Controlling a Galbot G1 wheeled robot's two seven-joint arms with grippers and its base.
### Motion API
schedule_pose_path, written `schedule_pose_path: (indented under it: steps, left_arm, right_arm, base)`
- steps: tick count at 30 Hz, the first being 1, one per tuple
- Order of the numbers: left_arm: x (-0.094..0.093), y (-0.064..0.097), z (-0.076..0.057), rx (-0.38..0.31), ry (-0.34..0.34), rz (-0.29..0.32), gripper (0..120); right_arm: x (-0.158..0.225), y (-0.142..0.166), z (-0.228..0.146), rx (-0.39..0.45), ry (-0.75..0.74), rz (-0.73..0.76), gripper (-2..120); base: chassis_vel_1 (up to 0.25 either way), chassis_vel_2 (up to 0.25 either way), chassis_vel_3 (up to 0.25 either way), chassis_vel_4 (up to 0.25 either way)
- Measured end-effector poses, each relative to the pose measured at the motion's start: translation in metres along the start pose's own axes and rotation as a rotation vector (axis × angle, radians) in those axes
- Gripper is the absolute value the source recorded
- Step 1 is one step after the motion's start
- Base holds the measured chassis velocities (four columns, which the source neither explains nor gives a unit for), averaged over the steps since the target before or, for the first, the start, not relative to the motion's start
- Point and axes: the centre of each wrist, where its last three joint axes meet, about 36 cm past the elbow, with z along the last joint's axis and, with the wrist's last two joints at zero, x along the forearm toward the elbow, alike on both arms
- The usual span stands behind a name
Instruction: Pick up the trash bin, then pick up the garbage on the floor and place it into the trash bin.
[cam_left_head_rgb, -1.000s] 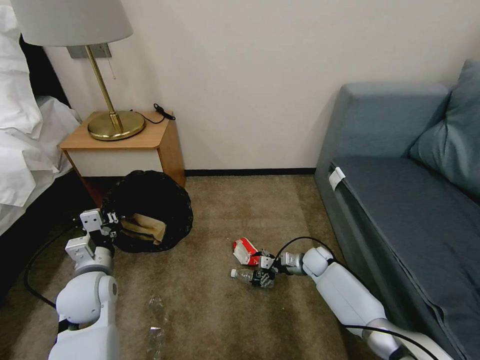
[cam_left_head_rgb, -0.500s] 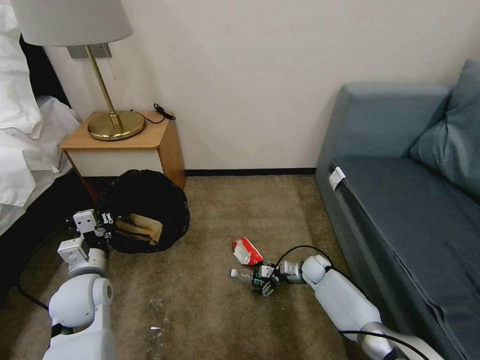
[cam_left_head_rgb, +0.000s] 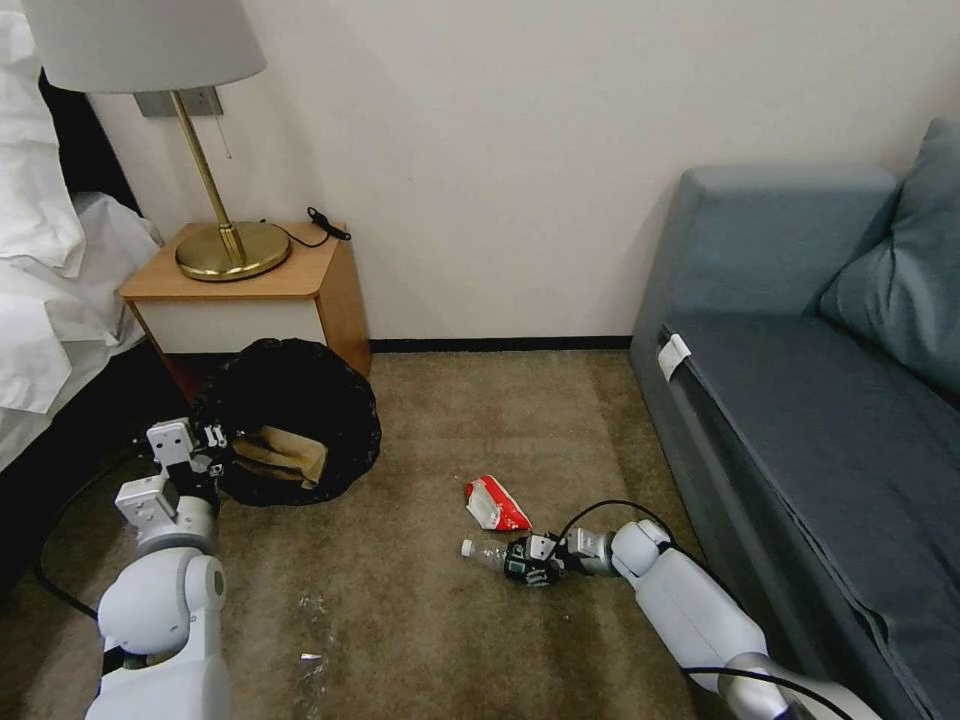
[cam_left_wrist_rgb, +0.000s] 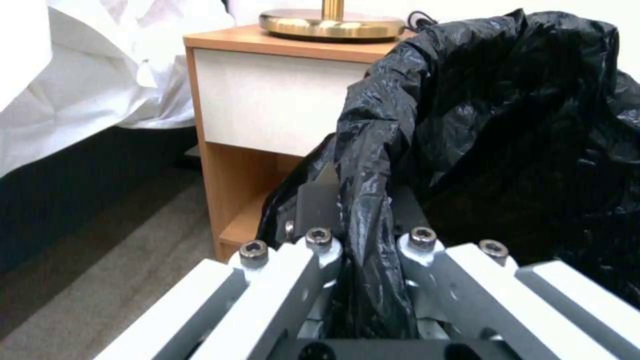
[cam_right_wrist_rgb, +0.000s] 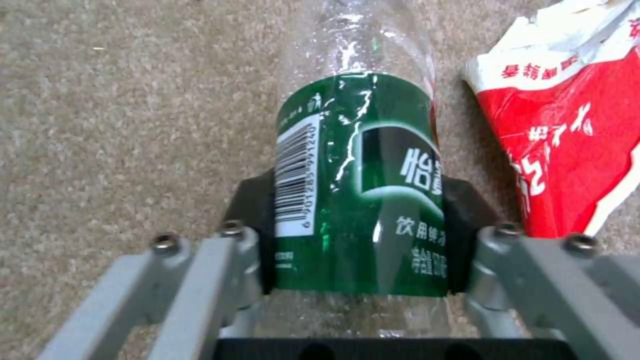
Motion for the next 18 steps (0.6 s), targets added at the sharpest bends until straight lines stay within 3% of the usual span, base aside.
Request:
schedule_pose_path:
  steps: [7,14,18]
  left_arm:
    - [-0.002,-0.004,0.001,-0.002,0.004,0.008,4]
    - [-0.004,-0.006,0.002,-0.001,0.008,0.012,4]
    - [-0.005,-0.006,0.005,0.003,0.017,0.009,4]
  right_arm:
    - [0.003,-0.001,0.001,-0.012,-0.009,0.011,23]
    - [0.008,-0.009,-0.006,-0.05,-0.07,0.071,22]
    - [0.02,-0.032,-0.031,-0.161,-0.268,0.23,22]
  base:
    - [0.0,0.0,0.0,0.0]
    - [0.0,0.0,0.0,0.0]
    - [0.0,0.0,0.0,0.0]
